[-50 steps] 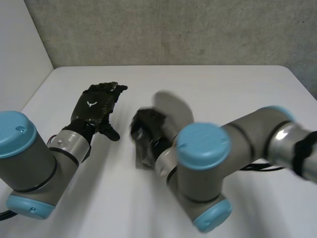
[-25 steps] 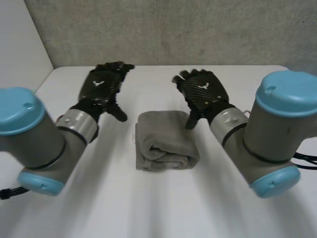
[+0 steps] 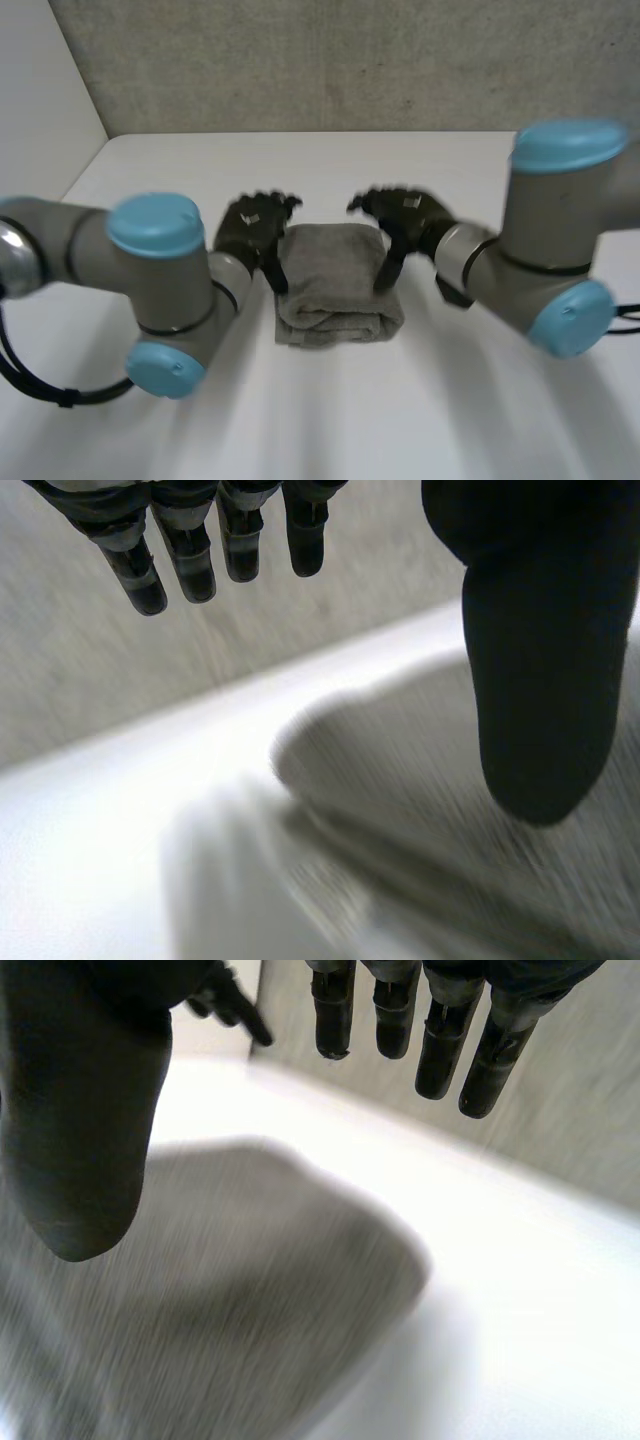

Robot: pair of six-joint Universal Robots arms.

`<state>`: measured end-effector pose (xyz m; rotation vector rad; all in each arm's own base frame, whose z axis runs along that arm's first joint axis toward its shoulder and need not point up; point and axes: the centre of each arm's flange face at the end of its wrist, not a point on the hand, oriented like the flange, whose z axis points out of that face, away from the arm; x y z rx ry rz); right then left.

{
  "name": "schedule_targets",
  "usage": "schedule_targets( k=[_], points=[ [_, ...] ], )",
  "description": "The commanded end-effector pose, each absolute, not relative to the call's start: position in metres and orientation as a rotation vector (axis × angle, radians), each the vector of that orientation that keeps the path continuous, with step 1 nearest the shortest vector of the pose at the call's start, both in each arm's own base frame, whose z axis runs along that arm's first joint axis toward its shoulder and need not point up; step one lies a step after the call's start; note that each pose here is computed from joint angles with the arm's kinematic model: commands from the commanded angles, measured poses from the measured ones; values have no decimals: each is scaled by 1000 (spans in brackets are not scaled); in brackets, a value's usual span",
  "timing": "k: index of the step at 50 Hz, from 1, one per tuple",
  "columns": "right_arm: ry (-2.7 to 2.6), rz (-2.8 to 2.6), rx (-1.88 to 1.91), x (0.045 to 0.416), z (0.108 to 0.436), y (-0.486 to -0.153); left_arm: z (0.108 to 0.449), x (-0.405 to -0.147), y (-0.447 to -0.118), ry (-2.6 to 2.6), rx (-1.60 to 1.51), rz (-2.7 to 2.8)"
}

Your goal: Fold the laundry

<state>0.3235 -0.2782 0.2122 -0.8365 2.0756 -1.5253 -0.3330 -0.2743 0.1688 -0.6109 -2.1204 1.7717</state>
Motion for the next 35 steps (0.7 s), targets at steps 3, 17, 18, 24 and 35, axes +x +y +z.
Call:
schedule_targets(
  k=[3,17,18,24,35],
  points=[
    [1944,-1983,-550,280,327,-274,309,-299,-249,-1860,-469,2036],
    [2098,-2178,-449,238,353,-280,362,-246,-250,-2035,-261,1993],
    [2098,-2181,-449,238,354,-281,362,-246,-251,-2037,-262,1994],
    [2087,-2176,-463,240,354,-280,359,-246,-252,-2054,-268,1986],
    [1975,-2055,-813,263,338,-268,357,-246,-251,-2059,-274,1980]
  ],
)
